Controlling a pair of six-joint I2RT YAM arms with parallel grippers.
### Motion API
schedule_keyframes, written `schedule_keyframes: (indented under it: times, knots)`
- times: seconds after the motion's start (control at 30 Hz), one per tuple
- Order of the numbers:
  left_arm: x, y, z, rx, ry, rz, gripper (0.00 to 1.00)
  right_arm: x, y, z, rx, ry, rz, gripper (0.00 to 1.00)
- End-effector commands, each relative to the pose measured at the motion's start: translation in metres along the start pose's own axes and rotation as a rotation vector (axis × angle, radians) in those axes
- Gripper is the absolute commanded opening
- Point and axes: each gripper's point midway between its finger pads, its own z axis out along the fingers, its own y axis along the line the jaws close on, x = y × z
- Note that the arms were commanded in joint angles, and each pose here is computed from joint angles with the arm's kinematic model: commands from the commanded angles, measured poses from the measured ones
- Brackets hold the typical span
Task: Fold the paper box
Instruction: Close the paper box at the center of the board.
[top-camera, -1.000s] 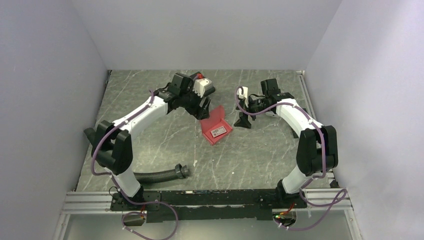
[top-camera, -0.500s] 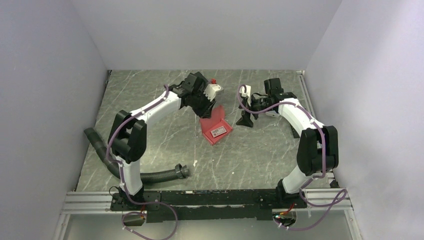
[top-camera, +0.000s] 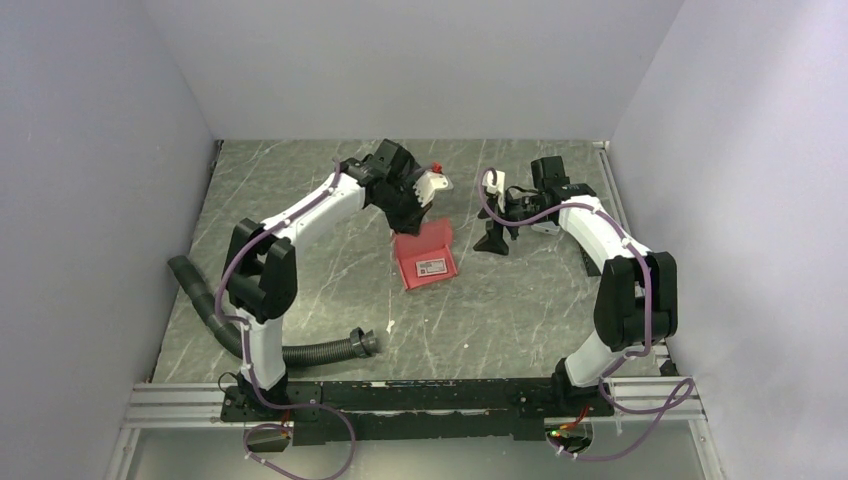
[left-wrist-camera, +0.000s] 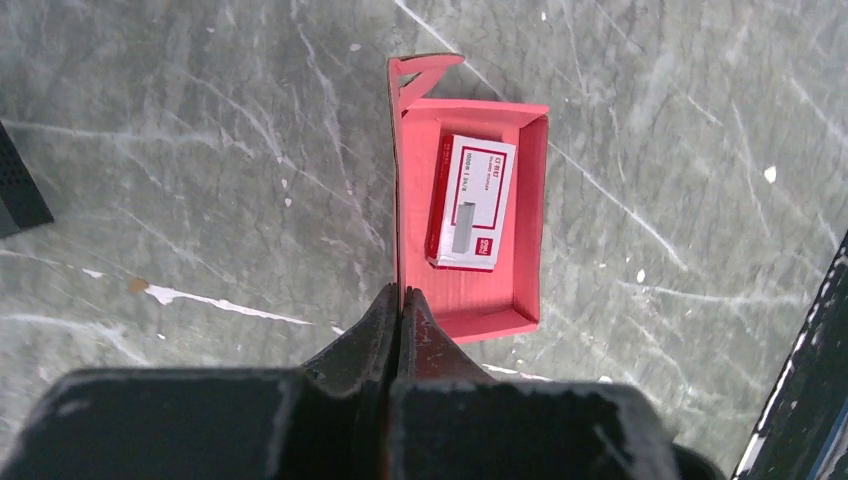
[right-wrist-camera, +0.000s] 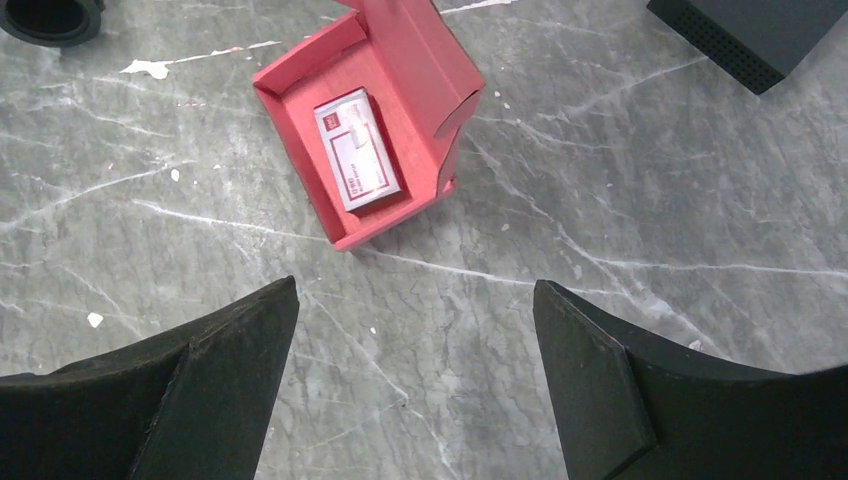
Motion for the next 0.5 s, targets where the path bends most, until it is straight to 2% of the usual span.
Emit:
schedule_keyframes:
  times: [0.0,0.17,0.33,0.47]
  knots:
    - [-0.01,-0.011,-0.005,0.097,-0.002,0.145,0.02,-0.022,-0.005,-0.006,0.02,-0.08,-0.074,0.9]
    - [-0.004,-0.005,0.002,0.083,0.033,0.117,0.09,-0.016,-0.016,0.0,0.06,-0.074,0.0,0.88]
    - [-0.013,-0.004,-0.003,0.042,-0.021,0.1,0.35,-0.007,-0.026,0.005,0.08,-0.06,0.079,0.83]
    - [-0.02,0.002,-0.013,-0.033,-0.057,0.081,0.48,-0.004,-0.03,0.007,0.095,-0.05,0.106,0.81]
